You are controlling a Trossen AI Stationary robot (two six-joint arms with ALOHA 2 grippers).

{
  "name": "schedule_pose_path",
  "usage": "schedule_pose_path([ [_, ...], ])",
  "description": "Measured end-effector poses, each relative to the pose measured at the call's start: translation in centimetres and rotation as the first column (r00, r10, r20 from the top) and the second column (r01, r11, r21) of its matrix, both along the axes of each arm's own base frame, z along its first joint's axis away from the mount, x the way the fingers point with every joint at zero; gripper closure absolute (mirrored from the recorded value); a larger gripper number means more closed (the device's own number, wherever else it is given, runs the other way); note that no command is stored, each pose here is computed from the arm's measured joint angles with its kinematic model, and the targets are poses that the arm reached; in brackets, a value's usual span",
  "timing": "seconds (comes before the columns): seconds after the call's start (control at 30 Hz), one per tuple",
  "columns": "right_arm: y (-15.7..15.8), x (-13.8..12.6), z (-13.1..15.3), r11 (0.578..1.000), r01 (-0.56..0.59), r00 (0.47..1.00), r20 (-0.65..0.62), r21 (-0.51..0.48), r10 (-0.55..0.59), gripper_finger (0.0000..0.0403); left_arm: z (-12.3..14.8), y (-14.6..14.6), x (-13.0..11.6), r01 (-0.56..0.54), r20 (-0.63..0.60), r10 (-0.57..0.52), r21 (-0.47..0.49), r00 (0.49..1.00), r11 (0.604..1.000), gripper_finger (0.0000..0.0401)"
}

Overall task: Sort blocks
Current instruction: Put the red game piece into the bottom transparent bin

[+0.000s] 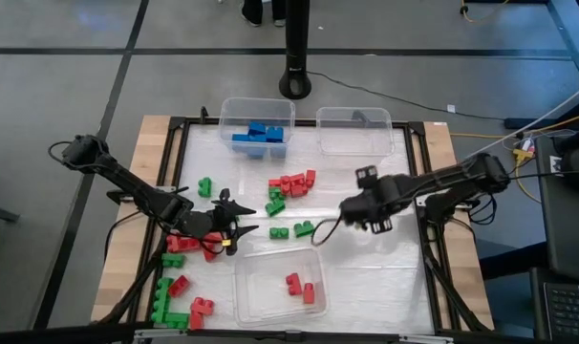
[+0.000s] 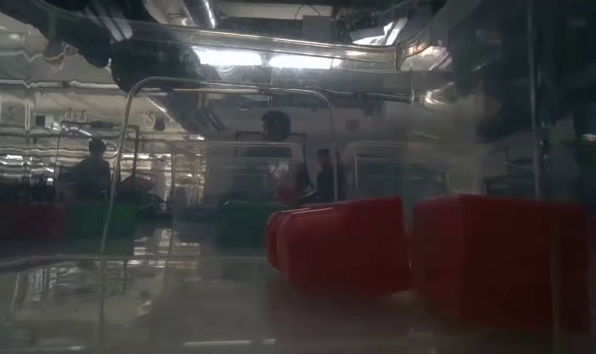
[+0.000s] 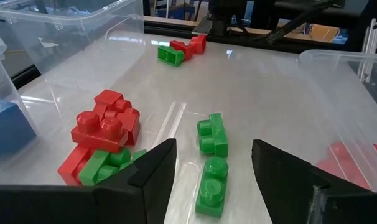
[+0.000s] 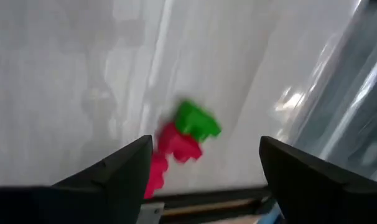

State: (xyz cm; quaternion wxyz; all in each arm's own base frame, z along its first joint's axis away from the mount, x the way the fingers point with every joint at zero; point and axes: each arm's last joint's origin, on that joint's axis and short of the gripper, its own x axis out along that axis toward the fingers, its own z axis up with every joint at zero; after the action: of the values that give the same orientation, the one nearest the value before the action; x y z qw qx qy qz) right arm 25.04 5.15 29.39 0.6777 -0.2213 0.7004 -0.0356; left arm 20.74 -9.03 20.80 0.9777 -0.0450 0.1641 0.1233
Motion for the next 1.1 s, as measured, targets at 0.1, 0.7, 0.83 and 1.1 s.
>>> schedule_pose_path([
  [0.1,-2.3,-1.7,-1.9,0.996,0.083,0.996,-0.033,0.015,-0.083,0.0109,0.0,0.0,0.0,-0.001,0.0,0.001,-0.003,1.0,1.0,0.0203],
  [0.7,-9.3,-8.3,-7.1,0.911,0.395,0.918,-0.019,0.116,-0.395,0.0109,0.0,0.0,0.0,-0.003,-0.002,0.003,-0.006,1.0,1.0,0.0203],
  [0.83,-9.7,-7.9,-7.1,0.912,0.401,0.914,0.027,0.083,-0.404,0.0109,0.0,0.0,0.0,-0.002,-0.003,0.002,-0.003,1.0,1.0,0.0203],
  [1.1,-9.9,-7.5,-7.1,0.943,0.331,0.941,0.065,0.015,-0.331,0.0102,0.0,0.0,0.0,-0.002,-0.003,0.002,-0.003,1.0,1.0,0.0203],
])
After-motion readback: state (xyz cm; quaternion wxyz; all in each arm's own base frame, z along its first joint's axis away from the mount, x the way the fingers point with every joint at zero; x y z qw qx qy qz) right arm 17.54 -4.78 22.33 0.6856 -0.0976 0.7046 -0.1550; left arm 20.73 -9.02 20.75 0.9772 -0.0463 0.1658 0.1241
